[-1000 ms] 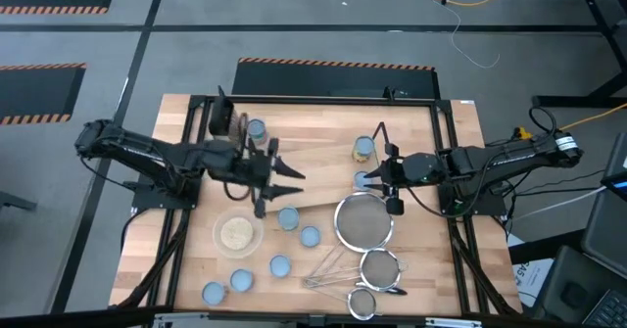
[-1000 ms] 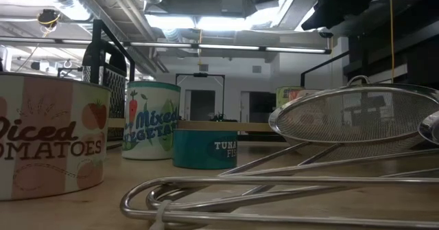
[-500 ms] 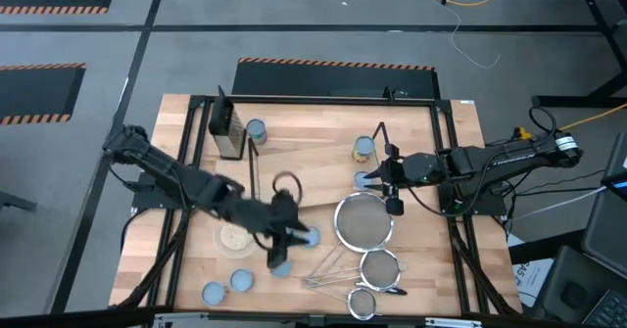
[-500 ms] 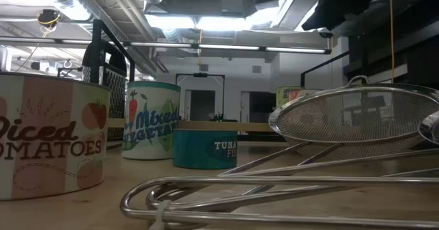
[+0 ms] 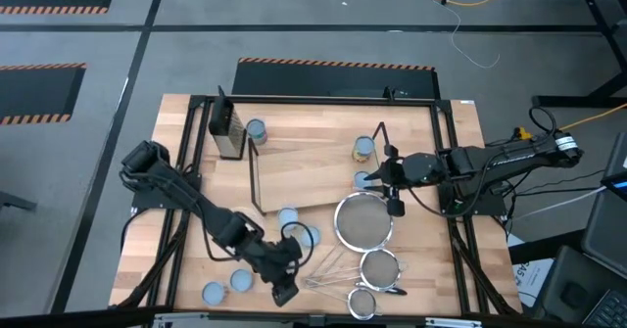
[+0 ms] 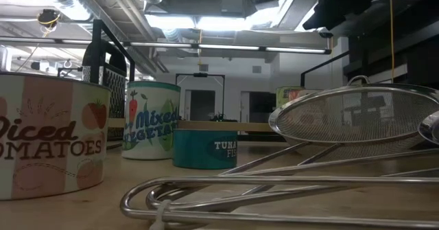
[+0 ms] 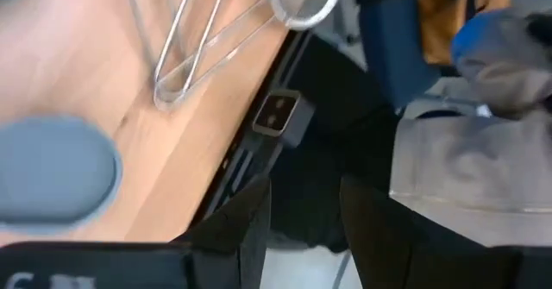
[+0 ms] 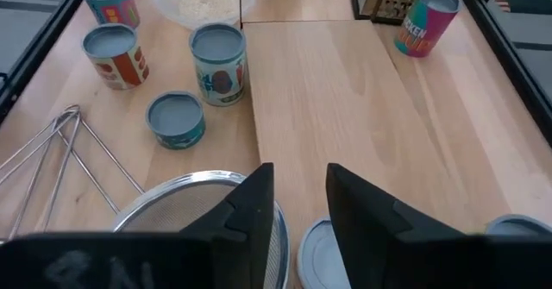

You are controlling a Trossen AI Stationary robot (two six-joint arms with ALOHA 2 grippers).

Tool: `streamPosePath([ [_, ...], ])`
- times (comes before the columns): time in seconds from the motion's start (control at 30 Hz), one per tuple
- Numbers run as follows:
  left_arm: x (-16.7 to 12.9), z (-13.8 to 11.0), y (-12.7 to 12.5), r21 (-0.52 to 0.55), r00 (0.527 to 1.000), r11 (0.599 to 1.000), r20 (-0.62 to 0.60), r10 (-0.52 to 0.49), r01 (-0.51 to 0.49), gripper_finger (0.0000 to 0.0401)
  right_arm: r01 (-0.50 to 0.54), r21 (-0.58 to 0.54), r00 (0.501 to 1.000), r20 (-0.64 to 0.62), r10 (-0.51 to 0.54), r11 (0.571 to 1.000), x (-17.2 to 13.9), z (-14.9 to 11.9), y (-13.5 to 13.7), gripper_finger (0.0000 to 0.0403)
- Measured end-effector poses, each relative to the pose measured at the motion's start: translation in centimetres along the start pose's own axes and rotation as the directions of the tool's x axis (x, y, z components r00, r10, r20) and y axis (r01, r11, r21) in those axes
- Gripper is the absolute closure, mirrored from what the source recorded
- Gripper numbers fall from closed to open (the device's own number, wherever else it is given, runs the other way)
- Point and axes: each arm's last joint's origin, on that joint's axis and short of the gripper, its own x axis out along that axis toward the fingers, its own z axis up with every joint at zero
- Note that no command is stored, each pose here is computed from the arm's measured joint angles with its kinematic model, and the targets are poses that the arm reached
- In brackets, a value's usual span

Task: Pick and place cans onto a shelf
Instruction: Put the small red can on the shelf

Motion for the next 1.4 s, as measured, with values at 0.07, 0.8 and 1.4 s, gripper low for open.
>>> streamPosePath([
  [0.07,0.7,0.0,0.3,-0.017,1.0,1.0,-0.019,0.016,-0.017,0.0267,0.0,-0.021,1.0,0.0,0.0,1.0,0.0,0.0,0.0,0.0289],
  [0.8,2.7,-0.1,3.0,0.005,0.965,0.965,0.014,0.263,-0.263,0.0267,0.0,-0.021,1.0,-0.007,0.0,1.0,0.0,-0.1,0.0,0.0289],
  [1.4,5.5,-1.2,4.2,0.048,0.944,0.943,0.003,0.329,-0.329,0.0267,0.001,-0.019,1.0,-0.011,-0.001,1.0,0.0,-0.1,0.0,0.0289],
])
